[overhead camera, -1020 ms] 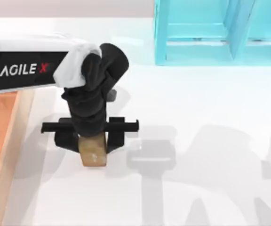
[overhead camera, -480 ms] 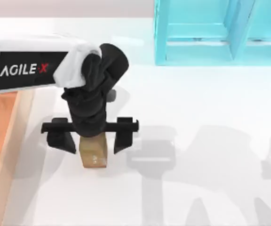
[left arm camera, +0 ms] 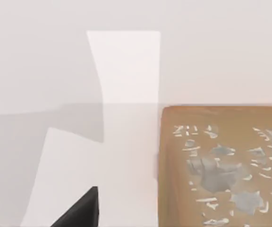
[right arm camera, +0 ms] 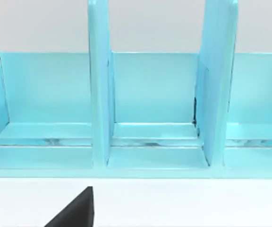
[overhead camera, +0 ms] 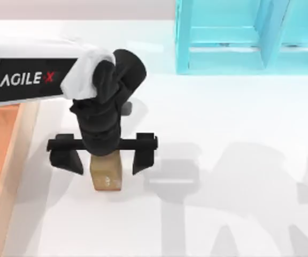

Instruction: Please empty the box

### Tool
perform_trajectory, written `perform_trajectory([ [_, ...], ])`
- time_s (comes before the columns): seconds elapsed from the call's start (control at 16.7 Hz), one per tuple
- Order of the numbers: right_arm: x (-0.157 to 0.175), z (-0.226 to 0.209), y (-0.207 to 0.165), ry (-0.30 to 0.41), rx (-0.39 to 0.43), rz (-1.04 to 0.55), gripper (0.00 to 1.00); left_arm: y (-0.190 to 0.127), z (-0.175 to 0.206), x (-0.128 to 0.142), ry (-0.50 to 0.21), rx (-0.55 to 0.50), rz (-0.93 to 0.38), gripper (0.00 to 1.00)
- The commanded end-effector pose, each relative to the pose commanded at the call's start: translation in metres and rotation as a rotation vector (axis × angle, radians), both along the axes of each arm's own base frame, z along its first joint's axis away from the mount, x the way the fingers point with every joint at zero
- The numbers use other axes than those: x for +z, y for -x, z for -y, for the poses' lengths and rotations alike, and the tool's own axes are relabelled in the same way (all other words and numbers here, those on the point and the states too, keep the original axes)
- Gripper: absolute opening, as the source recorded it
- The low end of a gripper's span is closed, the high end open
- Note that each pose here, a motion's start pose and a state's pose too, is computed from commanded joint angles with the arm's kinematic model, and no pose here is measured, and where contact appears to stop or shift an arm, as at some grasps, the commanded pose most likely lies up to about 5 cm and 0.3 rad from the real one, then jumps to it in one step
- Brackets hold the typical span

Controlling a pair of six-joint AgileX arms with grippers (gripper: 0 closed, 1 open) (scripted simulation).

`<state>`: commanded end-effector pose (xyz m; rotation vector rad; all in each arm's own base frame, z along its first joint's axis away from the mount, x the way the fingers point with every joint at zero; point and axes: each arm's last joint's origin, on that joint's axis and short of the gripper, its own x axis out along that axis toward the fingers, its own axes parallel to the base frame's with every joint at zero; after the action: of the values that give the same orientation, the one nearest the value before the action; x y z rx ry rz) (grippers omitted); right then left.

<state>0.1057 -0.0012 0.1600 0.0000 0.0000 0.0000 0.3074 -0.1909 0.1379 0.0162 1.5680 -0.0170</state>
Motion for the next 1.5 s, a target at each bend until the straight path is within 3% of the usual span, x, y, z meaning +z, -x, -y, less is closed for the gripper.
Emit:
perform_trajectory([
  [0.54, 0.0, 0.0, 0.0, 0.0, 0.0, 0.0, 1.0, 0.0, 0.0, 0.077, -0.002, 0.0, -0.002, 1.0],
  [0.96, 0.0, 0.0, 0.0, 0.0, 0.0, 0.0, 1.0, -0.008, -0.011, 0.079, -0.004, 0.003, -0.005, 1.0],
  [1.14, 0.0, 0.0, 0.0, 0.0, 0.0, 0.0, 1.0, -0.032, -0.051, 0.087, -0.005, 0.009, -0.004, 1.0],
  [1.5, 0.0, 0.0, 0.0, 0.0, 0.0, 0.0, 1.0, -0.062, -0.198, 0.112, -0.007, 0.006, 0.005, 1.0],
])
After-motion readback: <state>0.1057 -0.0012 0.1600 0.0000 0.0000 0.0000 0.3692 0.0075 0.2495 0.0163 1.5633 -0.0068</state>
